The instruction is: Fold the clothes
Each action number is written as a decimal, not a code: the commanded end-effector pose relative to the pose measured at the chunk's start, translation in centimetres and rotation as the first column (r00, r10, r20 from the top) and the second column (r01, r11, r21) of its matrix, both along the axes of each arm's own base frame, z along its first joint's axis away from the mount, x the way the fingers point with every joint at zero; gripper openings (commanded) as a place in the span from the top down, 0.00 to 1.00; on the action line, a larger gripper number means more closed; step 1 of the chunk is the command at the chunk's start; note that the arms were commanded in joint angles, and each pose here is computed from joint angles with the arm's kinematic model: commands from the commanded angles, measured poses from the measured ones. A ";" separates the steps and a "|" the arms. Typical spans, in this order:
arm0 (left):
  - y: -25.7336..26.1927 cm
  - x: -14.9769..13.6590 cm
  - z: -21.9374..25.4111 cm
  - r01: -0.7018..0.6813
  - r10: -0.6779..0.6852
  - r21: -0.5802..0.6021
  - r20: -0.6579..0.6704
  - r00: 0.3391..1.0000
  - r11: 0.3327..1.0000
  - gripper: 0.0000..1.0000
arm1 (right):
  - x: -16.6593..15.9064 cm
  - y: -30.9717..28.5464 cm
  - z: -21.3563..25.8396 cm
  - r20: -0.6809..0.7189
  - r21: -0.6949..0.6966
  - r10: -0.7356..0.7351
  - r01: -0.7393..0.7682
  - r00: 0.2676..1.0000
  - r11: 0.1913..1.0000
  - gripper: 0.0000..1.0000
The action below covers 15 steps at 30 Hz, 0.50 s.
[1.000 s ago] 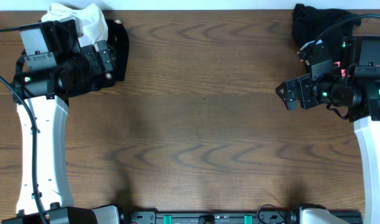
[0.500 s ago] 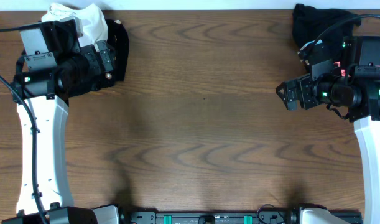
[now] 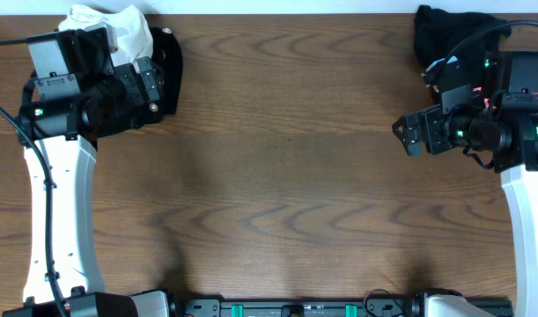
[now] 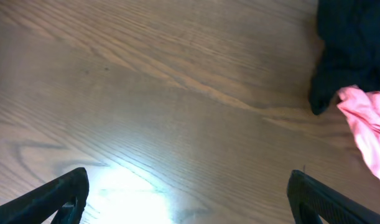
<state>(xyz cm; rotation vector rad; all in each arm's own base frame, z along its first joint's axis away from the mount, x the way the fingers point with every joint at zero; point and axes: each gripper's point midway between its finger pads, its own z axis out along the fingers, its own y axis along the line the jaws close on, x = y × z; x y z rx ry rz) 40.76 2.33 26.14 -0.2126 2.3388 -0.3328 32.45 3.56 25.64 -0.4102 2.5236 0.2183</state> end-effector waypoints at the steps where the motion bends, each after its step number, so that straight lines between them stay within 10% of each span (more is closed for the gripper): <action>1: 0.1 0.2 0.1 0.002 -0.002 0.013 0.003 1.000 1.000 0.02 | 0.0 -0.4 0.3 0.007 -0.040 -0.004 0.004 1.000 0.999 0.01; 15: 0.1 0.2 0.1 0.002 -0.002 0.013 0.003 1.000 1.000 0.02 | -2.4 -0.3 4.2 0.142 -0.044 -0.001 0.007 0.990 0.999 0.01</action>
